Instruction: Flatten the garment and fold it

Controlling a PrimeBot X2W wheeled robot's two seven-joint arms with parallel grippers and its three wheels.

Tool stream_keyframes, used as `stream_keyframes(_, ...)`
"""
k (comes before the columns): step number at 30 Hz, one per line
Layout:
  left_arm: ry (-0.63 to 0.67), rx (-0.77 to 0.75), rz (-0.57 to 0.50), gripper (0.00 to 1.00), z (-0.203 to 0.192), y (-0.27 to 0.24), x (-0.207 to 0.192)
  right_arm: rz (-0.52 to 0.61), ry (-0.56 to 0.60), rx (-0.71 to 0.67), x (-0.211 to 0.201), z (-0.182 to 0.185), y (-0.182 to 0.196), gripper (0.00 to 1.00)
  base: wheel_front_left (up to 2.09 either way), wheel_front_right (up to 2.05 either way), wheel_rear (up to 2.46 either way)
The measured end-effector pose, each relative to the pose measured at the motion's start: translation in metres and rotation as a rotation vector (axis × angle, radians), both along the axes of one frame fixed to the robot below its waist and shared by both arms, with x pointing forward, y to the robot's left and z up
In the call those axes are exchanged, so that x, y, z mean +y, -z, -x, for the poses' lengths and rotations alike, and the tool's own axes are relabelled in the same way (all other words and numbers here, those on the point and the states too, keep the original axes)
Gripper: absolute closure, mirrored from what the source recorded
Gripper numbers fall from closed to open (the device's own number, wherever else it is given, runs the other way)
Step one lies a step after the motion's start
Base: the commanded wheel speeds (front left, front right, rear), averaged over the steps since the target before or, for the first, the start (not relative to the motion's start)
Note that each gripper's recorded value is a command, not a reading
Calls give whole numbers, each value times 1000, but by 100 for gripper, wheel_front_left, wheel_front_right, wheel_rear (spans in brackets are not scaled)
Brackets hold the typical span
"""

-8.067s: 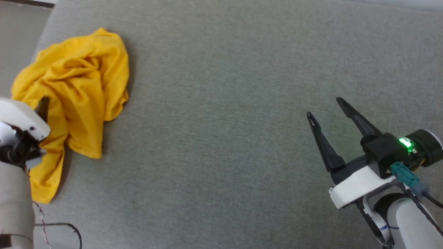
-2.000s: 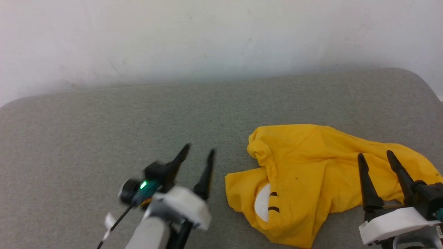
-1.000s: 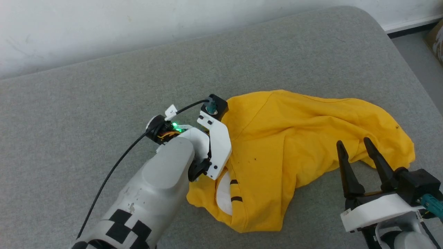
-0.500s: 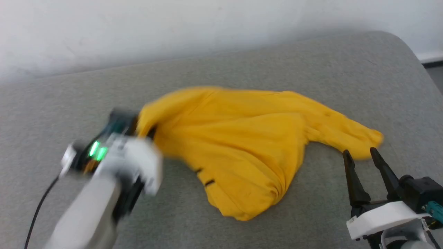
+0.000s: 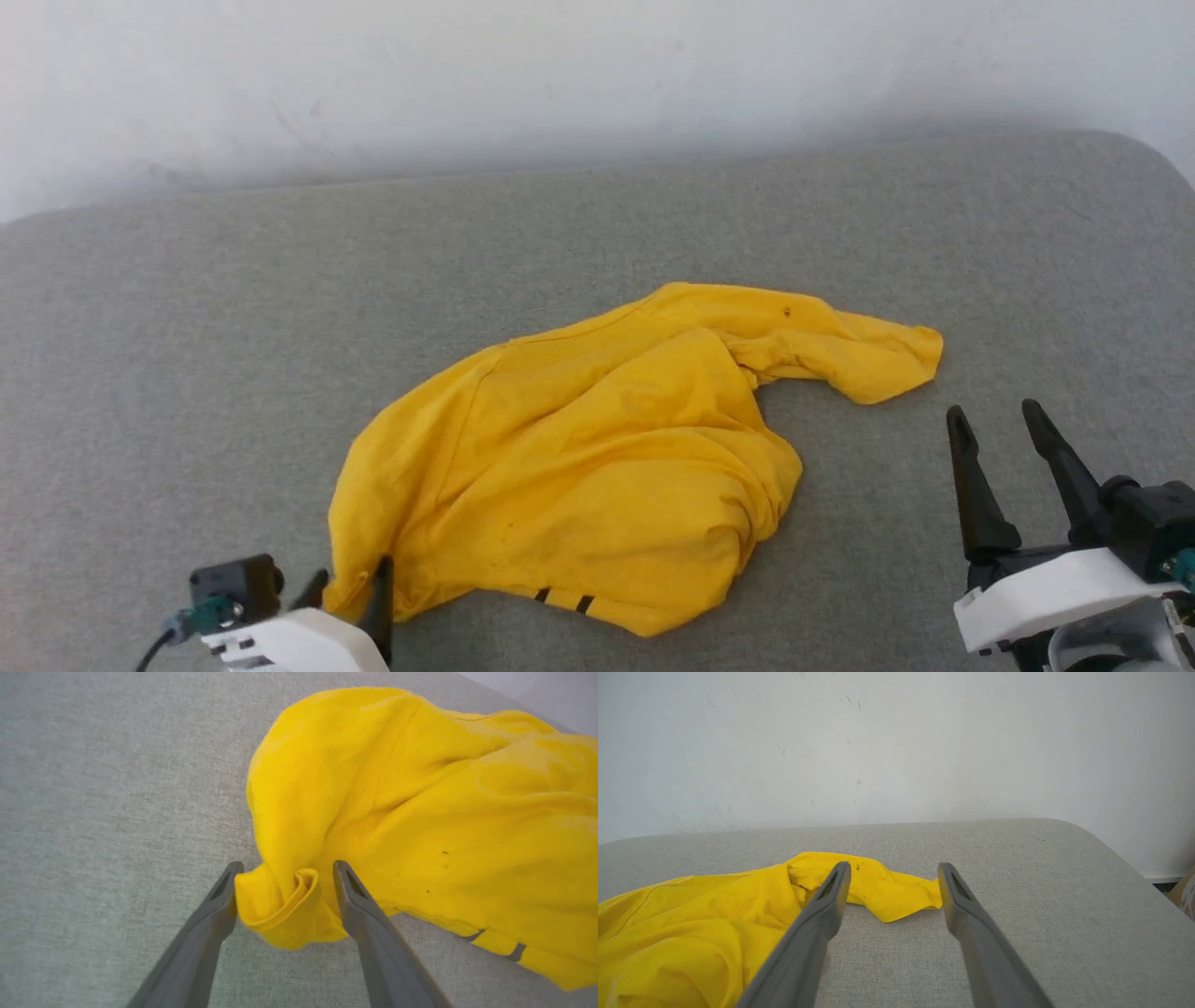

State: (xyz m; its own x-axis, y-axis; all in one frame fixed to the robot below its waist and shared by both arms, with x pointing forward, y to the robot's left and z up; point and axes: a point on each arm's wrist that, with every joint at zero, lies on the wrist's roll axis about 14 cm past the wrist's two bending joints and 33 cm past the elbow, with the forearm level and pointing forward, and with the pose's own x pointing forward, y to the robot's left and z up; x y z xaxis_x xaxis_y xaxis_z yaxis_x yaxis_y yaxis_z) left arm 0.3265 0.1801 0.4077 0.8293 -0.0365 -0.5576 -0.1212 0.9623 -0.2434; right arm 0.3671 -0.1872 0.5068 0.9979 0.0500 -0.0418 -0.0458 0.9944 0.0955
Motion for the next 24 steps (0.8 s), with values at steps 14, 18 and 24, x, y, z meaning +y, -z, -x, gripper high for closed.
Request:
stream_keyframes(14,103,-49,-125,0,-60,-40,37,4,-23,-18,8,1,-11,0,0,0,0)
stream_keyframes(18,185,134,-109,0,-54,-4,27,1,-10,5,4,3,-3,0,0,0,0)
stream_keyframes(24,275,315,-100,0,-47,26,9,-5,19,31,-5,4,8,0,0,0,0)
